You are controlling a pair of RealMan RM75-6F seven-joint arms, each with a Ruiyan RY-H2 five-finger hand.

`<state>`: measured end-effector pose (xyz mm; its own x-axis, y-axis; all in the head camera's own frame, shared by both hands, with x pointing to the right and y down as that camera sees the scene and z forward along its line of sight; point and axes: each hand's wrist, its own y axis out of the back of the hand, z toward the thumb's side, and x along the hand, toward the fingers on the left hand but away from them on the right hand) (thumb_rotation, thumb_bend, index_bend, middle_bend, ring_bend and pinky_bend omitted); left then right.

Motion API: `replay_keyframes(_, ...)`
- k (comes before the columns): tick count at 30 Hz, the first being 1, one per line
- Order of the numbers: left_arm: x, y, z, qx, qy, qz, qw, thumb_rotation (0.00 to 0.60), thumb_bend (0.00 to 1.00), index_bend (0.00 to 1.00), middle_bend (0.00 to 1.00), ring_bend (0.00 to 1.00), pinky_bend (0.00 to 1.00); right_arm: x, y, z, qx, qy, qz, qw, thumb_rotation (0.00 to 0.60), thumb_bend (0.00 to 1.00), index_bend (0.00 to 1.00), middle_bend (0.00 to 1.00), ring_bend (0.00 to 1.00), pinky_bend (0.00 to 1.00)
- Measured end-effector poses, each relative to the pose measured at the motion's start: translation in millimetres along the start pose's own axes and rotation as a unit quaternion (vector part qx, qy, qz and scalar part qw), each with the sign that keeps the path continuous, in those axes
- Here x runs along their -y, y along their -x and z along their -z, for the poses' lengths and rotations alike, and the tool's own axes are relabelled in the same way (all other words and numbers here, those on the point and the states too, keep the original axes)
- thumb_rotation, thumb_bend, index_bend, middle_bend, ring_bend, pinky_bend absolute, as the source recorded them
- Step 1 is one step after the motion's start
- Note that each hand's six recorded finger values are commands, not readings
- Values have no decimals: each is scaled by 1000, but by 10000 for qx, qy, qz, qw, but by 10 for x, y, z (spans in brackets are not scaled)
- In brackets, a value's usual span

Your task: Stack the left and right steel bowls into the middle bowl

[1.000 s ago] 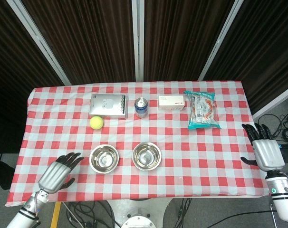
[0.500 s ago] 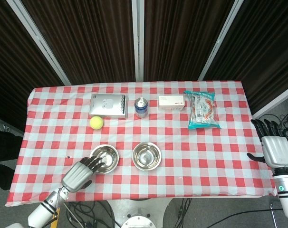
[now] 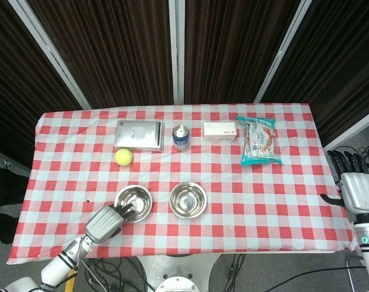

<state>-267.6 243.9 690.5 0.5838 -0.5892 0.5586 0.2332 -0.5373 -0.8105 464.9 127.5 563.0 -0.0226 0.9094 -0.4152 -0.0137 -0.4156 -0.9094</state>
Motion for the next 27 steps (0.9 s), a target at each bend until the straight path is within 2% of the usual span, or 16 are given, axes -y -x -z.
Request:
replay_keyframes(10, 124, -21, 122, -19, -232, 160, 9996, 600, 324, 373, 371, 633, 751, 35, 32, 22, 48, -9, -38, 10000, 600, 26, 44, 98, 60, 70)
replay_keyframes(14, 126, -51, 151, -23, -317, 61, 9995, 600, 329, 401, 409, 663, 792, 38, 42, 26, 61, -23, -42, 10000, 600, 27, 44, 97, 60, 70)
replay_keyframes(27, 145, -202, 157, 84, -426, -102, 9990, 600, 329, 442, 449, 695, 824, 38, 74, 73, 135, -51, -58, 9999, 600, 37, 42, 98, 60, 70)
